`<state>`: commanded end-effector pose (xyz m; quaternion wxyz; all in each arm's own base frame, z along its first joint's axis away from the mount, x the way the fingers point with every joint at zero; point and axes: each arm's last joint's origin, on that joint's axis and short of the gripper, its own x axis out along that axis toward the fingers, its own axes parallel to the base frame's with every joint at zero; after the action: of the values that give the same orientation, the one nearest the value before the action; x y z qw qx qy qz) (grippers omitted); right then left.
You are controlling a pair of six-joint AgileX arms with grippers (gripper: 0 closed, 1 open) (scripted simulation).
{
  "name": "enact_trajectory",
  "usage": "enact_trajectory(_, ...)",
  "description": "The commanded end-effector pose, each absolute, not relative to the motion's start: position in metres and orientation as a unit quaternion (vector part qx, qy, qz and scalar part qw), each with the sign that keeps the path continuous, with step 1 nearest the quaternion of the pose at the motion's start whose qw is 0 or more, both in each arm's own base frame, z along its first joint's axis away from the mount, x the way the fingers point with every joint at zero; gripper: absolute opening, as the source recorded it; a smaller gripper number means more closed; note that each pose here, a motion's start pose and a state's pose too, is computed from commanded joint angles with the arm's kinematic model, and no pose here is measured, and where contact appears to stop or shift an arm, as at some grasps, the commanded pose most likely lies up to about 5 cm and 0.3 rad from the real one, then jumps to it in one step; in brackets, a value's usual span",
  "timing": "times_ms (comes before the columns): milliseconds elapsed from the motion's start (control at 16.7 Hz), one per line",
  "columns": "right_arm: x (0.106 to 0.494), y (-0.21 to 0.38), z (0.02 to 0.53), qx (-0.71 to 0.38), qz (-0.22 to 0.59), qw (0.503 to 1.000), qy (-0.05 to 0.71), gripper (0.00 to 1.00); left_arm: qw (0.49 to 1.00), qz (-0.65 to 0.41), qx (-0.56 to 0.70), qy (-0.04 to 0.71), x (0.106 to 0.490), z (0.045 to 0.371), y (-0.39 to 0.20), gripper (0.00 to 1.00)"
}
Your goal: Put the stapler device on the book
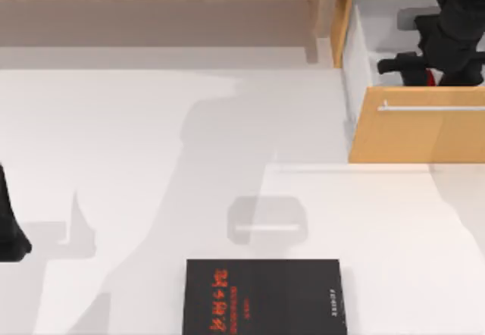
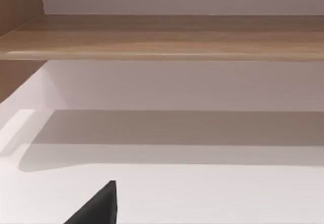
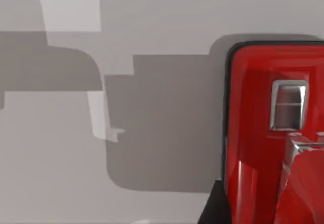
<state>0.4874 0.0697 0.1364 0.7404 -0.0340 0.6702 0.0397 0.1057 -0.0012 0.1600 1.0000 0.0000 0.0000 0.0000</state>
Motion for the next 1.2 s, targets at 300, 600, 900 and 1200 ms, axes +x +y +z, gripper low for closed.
enact_trajectory(300, 0.487, 0.07, 0.136, -0.034, 0.04, 0.74, 0.67, 0.0, 1.0, 0.0, 0.0, 0.0, 0.106, 0.16, -0.001, 1.0)
enact_trajectory(600, 0.487, 0.07, 0.136, -0.034, 0.04, 0.74, 0.67, 0.0, 1.0, 0.0, 0.0, 0.0, 0.106, 0.16, -0.001, 1.0)
enact_trajectory(900, 0.482, 0.071, 0.157, -0.022, 0.03, 0.749, 0.661, 0.0, 1.0, 0.0, 0.0, 0.0, 0.106, 0.16, -0.001, 1.0)
enact_trajectory(1200, 0.461, 0.073, 0.213, 0.042, -0.015, 0.78, 0.624, 0.0, 1.0, 0.0, 0.0, 0.0, 0.106, 0.16, -0.001, 1.0)
